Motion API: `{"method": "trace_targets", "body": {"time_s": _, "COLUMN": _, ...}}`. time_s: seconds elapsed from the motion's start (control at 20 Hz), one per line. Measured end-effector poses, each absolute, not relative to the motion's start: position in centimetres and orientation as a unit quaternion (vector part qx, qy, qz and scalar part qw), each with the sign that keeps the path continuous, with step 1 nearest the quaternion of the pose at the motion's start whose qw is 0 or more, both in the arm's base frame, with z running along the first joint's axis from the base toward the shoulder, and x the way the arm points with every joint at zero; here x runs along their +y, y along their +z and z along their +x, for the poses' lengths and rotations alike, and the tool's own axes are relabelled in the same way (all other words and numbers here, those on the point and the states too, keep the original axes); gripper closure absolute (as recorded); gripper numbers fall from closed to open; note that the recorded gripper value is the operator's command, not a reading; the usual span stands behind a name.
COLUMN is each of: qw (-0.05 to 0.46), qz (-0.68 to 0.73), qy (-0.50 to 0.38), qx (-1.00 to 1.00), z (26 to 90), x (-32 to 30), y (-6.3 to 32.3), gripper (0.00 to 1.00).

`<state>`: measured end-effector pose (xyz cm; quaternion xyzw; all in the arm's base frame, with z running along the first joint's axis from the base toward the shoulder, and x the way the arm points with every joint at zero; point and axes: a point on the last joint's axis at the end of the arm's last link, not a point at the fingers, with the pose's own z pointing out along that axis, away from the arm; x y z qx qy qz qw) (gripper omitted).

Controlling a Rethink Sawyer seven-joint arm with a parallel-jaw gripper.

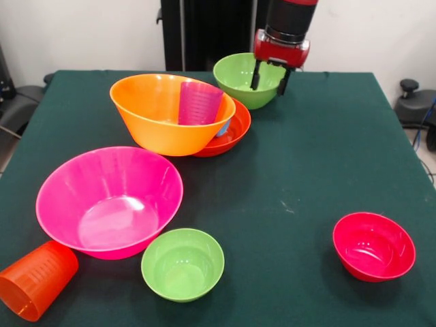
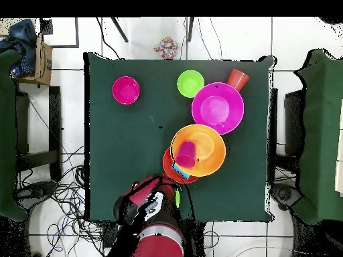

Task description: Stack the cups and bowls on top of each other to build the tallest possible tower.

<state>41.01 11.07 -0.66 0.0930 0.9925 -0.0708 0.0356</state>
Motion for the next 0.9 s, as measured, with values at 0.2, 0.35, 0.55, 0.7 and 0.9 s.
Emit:
{"method": "trace_targets", "body": {"time_s": 0.2, "qw": 0.043, "qz": 0.085, "qy": -0.072, "qx": 0.993, "z": 41.0, "x": 11.1, "y": -1.2, "gripper": 0.0}}
{"method": "trace_targets", "body": {"time_s": 0.35, "qw": 0.047, "qz": 0.081, "qy": -0.076, "qx": 0.993, "z": 40.9, "x": 10.8, "y": -1.6, "gripper": 0.0}}
{"method": "trace_targets", "body": {"time_s": 0.55, "qw": 0.057, "qz": 0.075, "qy": -0.082, "qx": 0.992, "z": 40.9, "x": 10.4, "y": -2.0, "gripper": 1.0}}
{"method": "trace_targets", "body": {"time_s": 0.7, "qw": 0.059, "qz": 0.074, "qy": -0.082, "qx": 0.992, "z": 41.0, "x": 10.4, "y": -1.9, "gripper": 1.0}}
{"method": "trace_targets", "body": {"time_s": 0.9, "qw": 0.064, "qz": 0.064, "qy": -0.095, "qx": 0.991, "z": 40.5, "x": 10.3, "y": -1.6, "gripper": 1.0}}
